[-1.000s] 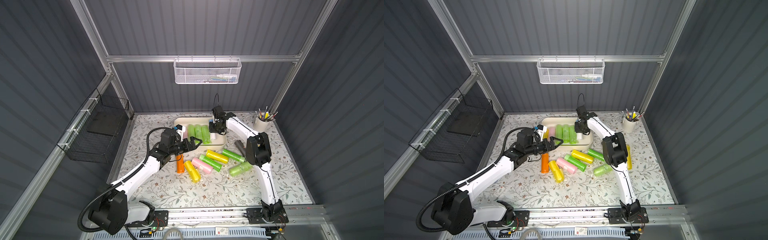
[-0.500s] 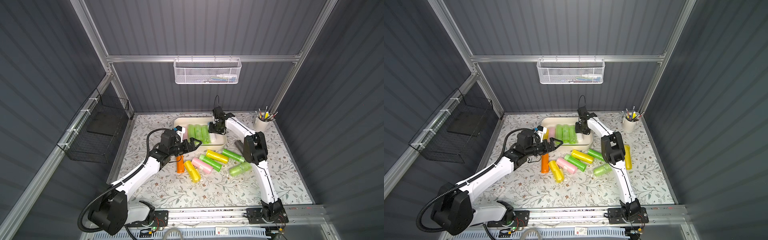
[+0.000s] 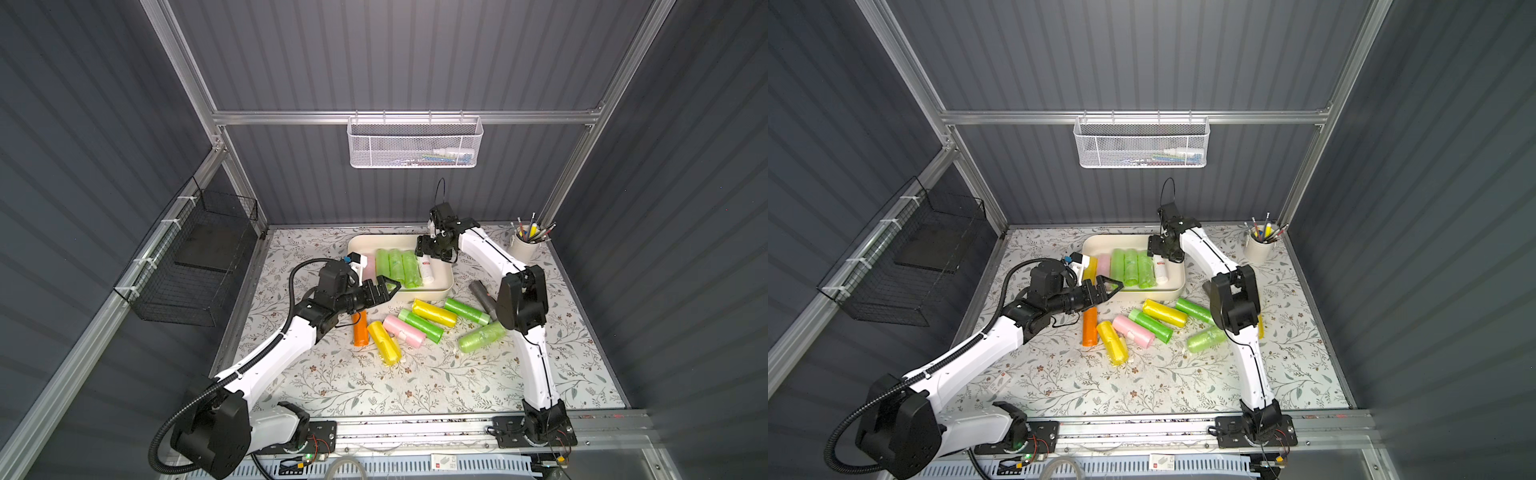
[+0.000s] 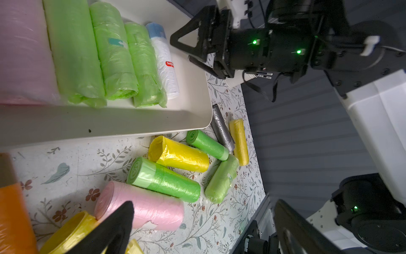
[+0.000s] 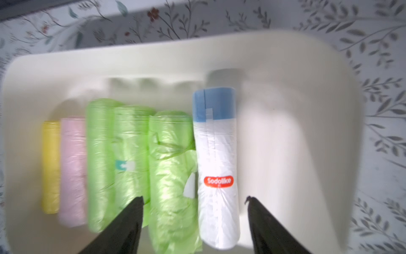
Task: Put the roll of trash bags into the storage box
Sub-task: Place the roll of trash bags in the storage box.
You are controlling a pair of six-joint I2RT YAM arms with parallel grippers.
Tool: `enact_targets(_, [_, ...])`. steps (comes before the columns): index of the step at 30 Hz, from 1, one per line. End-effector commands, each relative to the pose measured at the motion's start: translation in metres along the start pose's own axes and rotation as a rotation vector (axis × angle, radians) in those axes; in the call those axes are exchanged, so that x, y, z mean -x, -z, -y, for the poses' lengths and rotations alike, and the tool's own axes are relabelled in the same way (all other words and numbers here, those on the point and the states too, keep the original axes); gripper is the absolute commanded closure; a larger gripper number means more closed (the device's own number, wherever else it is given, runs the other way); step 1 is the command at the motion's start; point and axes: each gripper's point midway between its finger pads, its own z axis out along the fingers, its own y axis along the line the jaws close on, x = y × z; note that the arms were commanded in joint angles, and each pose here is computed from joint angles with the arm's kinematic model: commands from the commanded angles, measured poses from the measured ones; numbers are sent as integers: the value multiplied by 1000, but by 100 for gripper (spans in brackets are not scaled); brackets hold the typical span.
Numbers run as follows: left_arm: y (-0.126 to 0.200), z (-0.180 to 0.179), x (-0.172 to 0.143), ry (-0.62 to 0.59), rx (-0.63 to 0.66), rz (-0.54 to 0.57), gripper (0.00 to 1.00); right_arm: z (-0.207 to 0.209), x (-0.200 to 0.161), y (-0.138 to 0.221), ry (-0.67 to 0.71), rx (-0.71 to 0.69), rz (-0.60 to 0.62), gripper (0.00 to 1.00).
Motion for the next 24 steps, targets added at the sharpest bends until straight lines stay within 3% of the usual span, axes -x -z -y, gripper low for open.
enact_targets(1, [14, -1, 9, -15, 62, 27, 0, -15, 14, 39, 0, 44, 57, 19])
enact_targets(7, [35, -6, 12, -51, 158, 52, 0, -29, 16, 98, -23, 91, 122, 2])
enact_targets(12, [63, -8, 9, -57, 215, 99, 0, -37, -3, 146, -39, 151, 181, 1])
enact_targets(17, [90, -20, -2, -74, 301, 113, 0, -45, -46, 168, -40, 180, 169, 1])
enact_targets(24, [109, -51, -34, -68, 418, 47, 0, -71, -126, 177, 9, 221, 141, 1])
